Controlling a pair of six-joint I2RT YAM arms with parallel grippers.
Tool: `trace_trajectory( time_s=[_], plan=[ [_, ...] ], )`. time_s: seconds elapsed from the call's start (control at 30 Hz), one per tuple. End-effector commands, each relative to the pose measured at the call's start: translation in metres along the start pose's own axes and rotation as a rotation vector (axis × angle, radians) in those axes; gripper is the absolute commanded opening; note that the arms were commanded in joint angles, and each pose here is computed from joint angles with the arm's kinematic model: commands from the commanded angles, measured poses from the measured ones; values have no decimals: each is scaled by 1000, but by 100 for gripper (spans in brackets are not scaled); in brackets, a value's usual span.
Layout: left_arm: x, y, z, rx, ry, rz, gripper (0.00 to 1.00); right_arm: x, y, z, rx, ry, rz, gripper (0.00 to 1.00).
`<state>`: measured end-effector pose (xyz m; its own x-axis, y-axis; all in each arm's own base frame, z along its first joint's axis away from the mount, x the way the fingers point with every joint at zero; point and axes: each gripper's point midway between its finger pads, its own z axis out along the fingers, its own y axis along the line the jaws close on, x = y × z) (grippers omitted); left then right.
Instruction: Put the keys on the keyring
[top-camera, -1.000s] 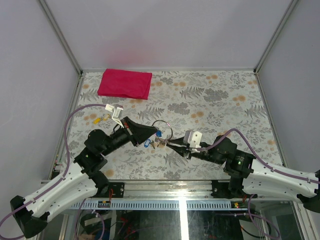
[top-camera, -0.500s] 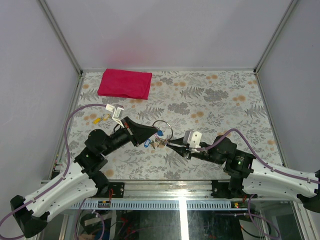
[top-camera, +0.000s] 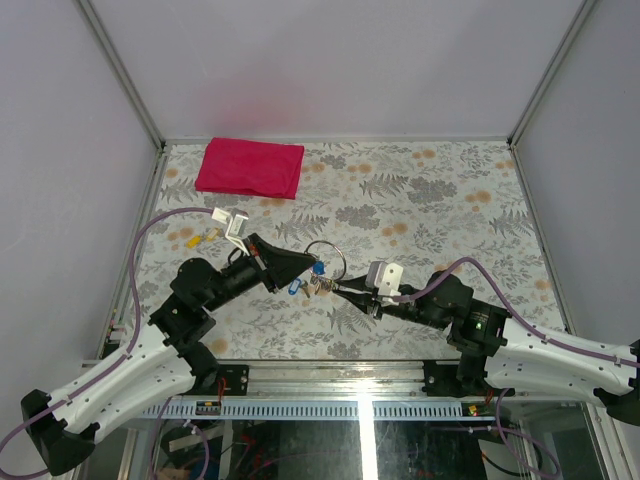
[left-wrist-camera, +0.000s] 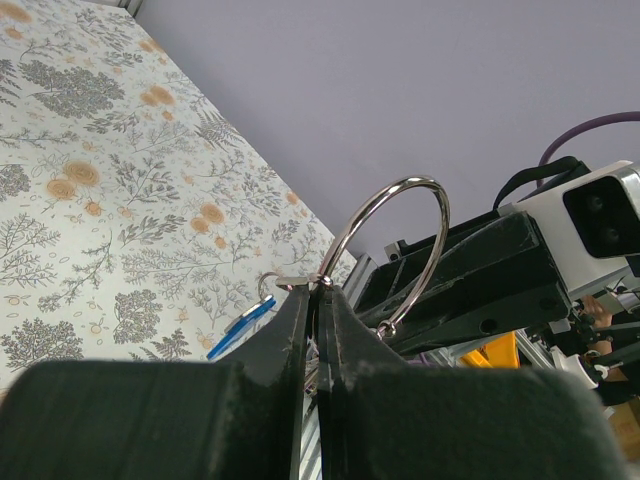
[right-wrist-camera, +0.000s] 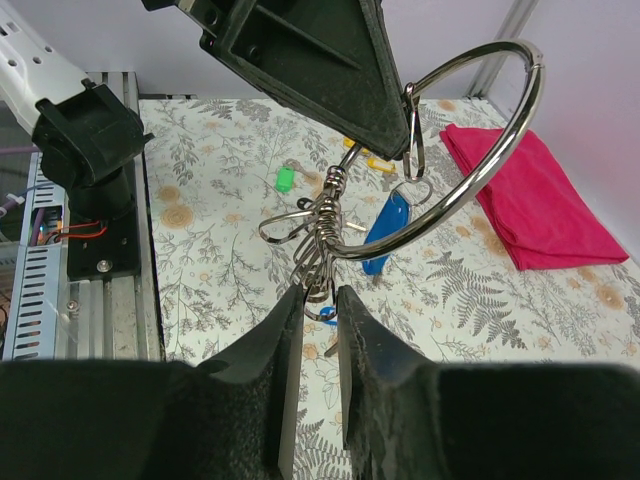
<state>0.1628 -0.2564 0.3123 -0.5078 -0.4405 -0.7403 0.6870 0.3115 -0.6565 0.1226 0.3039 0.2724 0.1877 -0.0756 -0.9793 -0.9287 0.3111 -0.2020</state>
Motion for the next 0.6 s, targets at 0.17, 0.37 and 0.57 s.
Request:
trace_trajectory(
  time_s=[0.17, 0.37, 0.57],
  plan=[
    [-24, -22, 0, 67, -78, 30, 0, -25, -7, -2, 21, -61, -7, 12],
    [-19, -17, 0, 53, -64, 30, 1, -31, -7, -6, 13, -50, -9, 4],
    [-13, -13, 0, 49, -49, 25, 5, -35, -6, -5, 4, -40, 16, 0]
  ],
)
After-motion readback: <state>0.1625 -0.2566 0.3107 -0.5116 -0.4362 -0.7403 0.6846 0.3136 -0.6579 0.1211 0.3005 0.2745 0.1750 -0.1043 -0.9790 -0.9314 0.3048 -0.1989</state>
